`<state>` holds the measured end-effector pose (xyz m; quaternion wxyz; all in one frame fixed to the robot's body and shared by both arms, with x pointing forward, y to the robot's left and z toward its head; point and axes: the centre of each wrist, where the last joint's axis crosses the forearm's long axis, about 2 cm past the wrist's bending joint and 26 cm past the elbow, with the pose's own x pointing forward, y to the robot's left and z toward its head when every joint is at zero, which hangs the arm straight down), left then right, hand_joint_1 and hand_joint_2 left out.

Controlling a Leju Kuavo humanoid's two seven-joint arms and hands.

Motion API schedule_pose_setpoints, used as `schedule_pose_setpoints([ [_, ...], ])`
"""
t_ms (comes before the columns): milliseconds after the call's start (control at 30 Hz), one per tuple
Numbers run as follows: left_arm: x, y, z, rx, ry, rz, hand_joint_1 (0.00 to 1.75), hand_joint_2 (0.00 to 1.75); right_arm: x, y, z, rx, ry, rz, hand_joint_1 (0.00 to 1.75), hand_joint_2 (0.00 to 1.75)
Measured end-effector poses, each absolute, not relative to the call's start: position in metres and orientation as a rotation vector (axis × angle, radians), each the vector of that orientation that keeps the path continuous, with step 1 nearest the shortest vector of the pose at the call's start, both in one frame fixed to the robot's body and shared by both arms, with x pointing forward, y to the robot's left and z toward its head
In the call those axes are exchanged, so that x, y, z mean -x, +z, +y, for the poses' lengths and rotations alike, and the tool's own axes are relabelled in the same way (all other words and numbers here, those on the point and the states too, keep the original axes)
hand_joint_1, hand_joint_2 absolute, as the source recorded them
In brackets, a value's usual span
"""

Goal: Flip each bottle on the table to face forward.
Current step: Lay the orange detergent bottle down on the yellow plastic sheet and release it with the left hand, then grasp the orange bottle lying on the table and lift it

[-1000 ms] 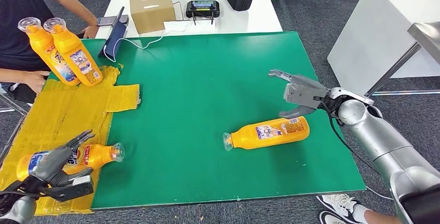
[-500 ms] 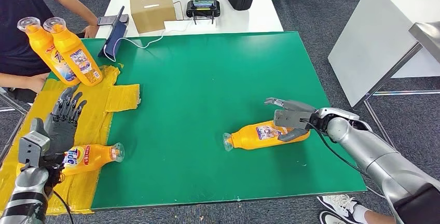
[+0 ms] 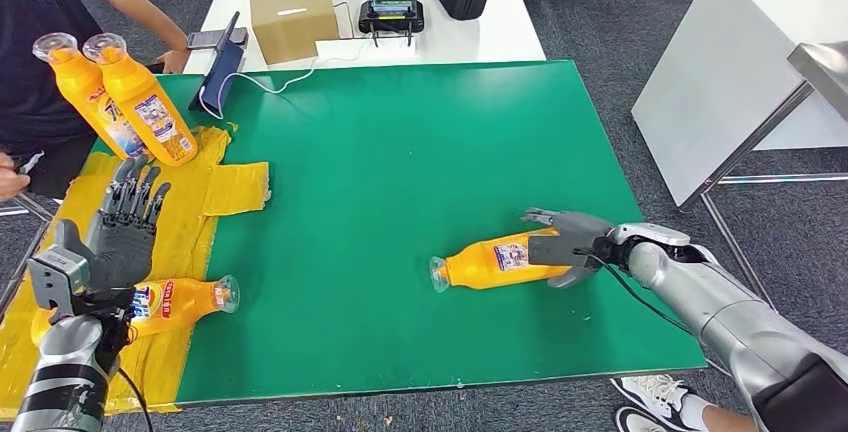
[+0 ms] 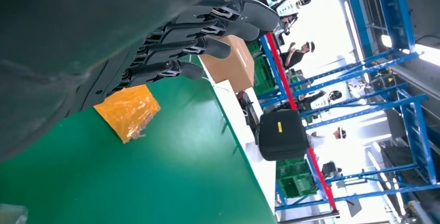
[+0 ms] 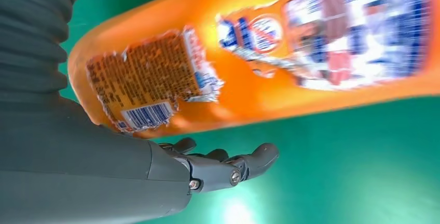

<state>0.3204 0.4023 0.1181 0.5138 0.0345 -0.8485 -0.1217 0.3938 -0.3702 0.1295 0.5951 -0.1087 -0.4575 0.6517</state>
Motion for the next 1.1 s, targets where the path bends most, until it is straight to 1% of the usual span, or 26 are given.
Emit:
schedule_pose_setpoints([
  [100,-0.324,0.121,0.399,-0.061,-0.278,-2.047,0.00,0.00,-0.392,0.123,-0.375,0.283,1.580,-0.974,1.59,1.75],
  [133,-0.327,0.122,0.398,-0.053,-0.274,-2.051,0.00,0.00,-0.391,0.121,-0.377,0.287,1.603,-0.939,1.75,1.75],
  [367,-0.351,0.135,0.385,-0.023,-0.248,-2.077,0.00,0.00,-0.388,0.109,-0.387,0.297,1.671,-0.815,1.75,1.75],
  [567,-0.357,0.136,0.378,-0.001,-0.239,-2.078,0.00,0.00,-0.389,0.105,-0.386,0.303,1.682,-0.784,1.75,1.75],
  [833,-0.357,0.134,0.376,0.011,-0.193,-2.063,0.00,0.00,-0.388,0.091,-0.364,0.358,1.621,-0.881,1.75,1.75],
  [900,-0.356,0.132,0.376,0.015,-0.183,-2.050,0.00,0.00,-0.388,0.088,-0.355,0.357,1.580,-0.933,1.75,1.75],
  [967,-0.352,0.130,0.377,0.027,-0.171,-2.033,0.00,0.00,-0.385,0.083,-0.343,0.311,1.484,-1.052,1.75,1.75],
  [1033,-0.346,0.128,0.378,0.049,-0.158,-2.021,0.00,0.00,-0.378,0.074,-0.319,0.190,1.317,-1.206,1.75,1.75],
  [1100,-0.340,0.127,0.376,0.071,-0.148,-2.018,0.00,0.00,-0.369,0.069,-0.284,0.036,1.121,-1.334,1.75,1.75],
])
